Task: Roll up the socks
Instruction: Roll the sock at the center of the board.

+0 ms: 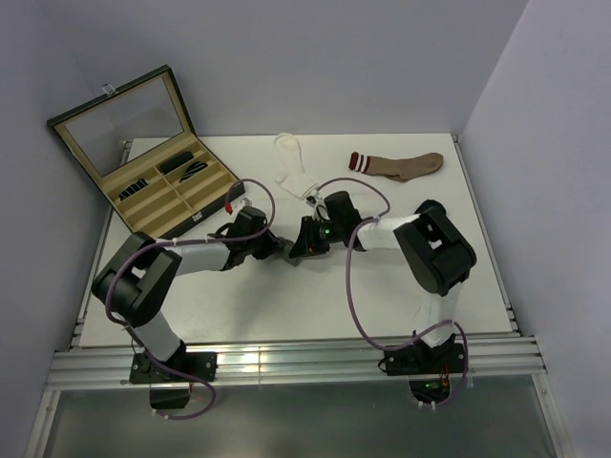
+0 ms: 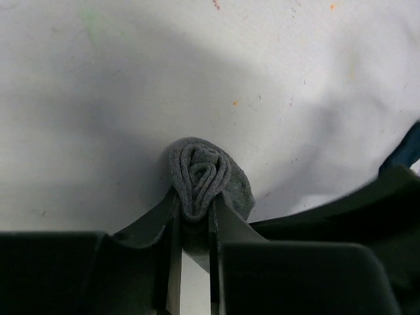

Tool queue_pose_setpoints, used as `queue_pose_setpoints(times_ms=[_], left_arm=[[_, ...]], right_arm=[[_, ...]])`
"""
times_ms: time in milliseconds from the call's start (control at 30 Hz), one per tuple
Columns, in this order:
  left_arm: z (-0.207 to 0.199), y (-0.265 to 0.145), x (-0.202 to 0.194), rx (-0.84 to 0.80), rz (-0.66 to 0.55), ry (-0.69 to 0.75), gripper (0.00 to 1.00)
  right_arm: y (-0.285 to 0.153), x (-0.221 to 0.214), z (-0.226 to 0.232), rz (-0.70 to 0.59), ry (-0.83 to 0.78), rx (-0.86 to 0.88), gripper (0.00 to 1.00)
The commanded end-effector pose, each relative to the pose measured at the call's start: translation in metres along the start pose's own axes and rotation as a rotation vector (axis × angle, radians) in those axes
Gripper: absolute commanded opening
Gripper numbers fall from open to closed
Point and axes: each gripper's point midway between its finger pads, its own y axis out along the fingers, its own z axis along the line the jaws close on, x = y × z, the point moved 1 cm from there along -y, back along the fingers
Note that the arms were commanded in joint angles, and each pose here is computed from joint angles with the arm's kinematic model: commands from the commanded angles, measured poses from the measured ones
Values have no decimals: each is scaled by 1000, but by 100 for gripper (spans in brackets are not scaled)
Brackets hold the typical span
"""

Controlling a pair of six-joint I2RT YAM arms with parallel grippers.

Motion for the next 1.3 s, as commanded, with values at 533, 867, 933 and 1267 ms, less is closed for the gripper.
queue_pose_setpoints(times_ms=[533, 867, 933, 1267], left_arm=[[22, -1, -12, 207, 154, 177, 0], [20, 1, -15, 198, 174, 191, 0], [21, 1, -15, 197, 172, 193, 0], [13, 1, -16, 156, 183, 194, 8]], right_arm=[[-26, 13, 44, -361, -797, -457, 53], [5, 6, 26, -289, -874, -508, 53], [11, 2, 20, -261, -876, -514, 54], [19, -15, 11, -178, -834, -498, 18]])
